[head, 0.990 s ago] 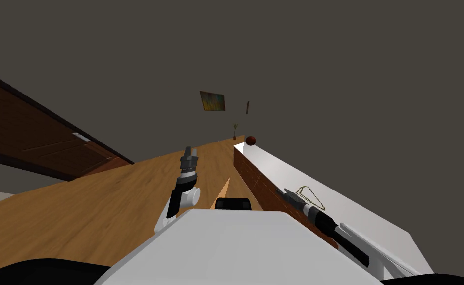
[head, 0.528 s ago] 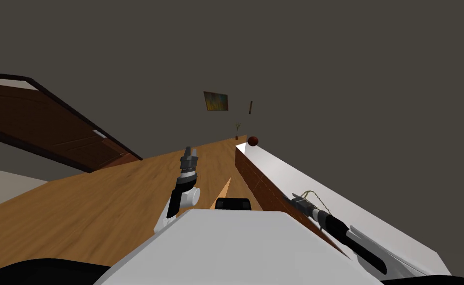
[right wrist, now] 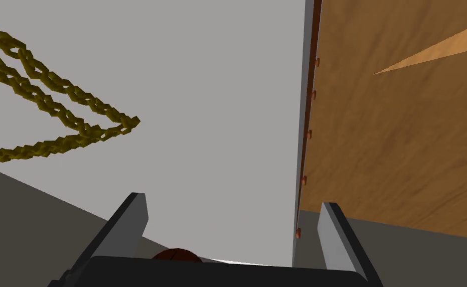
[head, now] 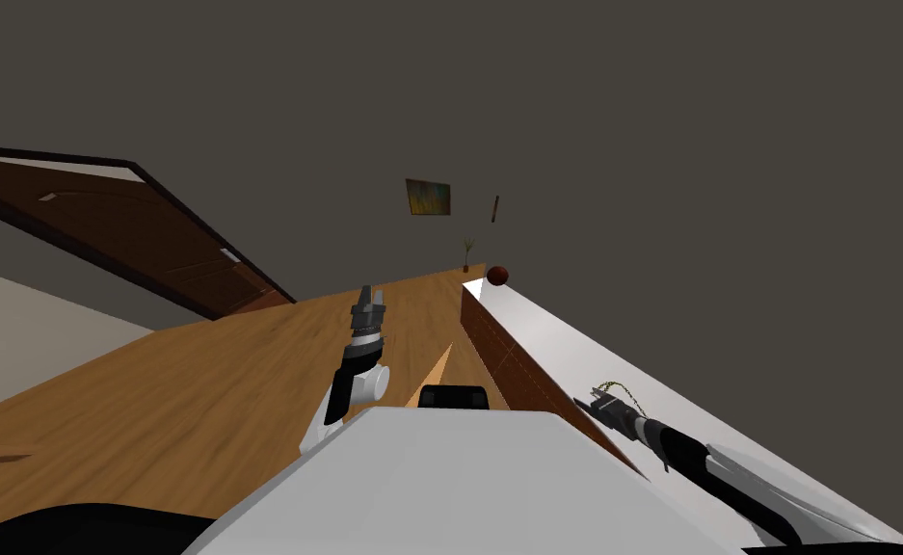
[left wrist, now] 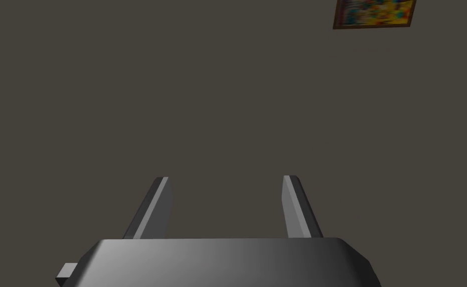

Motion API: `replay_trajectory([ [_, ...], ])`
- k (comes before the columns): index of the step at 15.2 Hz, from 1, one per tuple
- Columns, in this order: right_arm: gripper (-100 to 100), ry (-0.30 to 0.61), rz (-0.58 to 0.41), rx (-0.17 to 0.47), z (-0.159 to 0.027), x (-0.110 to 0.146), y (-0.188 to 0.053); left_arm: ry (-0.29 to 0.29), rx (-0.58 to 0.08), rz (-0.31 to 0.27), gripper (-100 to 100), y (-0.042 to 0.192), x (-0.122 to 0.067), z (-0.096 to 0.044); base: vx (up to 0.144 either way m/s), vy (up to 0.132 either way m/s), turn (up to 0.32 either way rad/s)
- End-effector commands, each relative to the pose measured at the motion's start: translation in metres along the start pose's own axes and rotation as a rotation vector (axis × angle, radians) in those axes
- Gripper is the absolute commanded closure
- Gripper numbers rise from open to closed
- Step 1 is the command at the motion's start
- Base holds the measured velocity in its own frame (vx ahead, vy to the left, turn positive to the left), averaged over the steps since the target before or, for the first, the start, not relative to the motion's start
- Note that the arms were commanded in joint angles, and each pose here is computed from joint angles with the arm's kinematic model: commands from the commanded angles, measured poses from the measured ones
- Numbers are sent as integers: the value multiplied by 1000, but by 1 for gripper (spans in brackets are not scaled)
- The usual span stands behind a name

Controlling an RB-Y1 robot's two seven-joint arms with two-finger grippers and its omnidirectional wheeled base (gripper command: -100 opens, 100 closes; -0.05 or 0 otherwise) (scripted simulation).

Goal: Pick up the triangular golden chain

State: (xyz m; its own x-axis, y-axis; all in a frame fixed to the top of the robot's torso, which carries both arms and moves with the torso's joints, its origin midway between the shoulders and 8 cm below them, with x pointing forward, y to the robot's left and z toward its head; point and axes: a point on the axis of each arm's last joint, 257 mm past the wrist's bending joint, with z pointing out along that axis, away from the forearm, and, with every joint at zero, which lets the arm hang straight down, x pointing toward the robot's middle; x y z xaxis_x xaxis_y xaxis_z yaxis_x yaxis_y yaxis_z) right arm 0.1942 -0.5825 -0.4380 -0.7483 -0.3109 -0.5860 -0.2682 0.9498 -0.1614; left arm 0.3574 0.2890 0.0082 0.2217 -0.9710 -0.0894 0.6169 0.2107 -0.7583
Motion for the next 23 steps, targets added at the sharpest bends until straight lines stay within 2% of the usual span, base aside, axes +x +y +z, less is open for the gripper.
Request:
replay_trajectory([
  [1,-100,18,-16,10,0,7,-7,0,0,0,0,0,0,0,-12,-19,20],
  [2,-100,50,-57,19,-3,15,-16,0,0,0,0,0,0,0,-14,-13,68],
  [4,-100,57,-54,24,-5,19,-18,0,0,0,0,0,0,0,-12,-12,47],
  [9,-100,164,-151,56,-21,51,-48,0,0,0,0,0,0,0,-21,-19,59],
  [11,-100,164,-151,56,-21,51,-48,0,0,0,0,0,0,0,-21,-20,32],
  [19,-100,276,-238,76,-42,84,-74,0,0,0,0,0,0,0,-21,-11,34],
  [20,-100,260,-225,75,-40,80,-70,0,0,0,0,0,0,0,-12,-8,14],
  [21,-100,243,-247,44,-29,76,-63,0,0,0,0,0,0,0,34,-4,-143],
  [23,-100,267,-239,64,-37,86,-71,0,0,0,0,0,0,0,60,-1,-112],
])
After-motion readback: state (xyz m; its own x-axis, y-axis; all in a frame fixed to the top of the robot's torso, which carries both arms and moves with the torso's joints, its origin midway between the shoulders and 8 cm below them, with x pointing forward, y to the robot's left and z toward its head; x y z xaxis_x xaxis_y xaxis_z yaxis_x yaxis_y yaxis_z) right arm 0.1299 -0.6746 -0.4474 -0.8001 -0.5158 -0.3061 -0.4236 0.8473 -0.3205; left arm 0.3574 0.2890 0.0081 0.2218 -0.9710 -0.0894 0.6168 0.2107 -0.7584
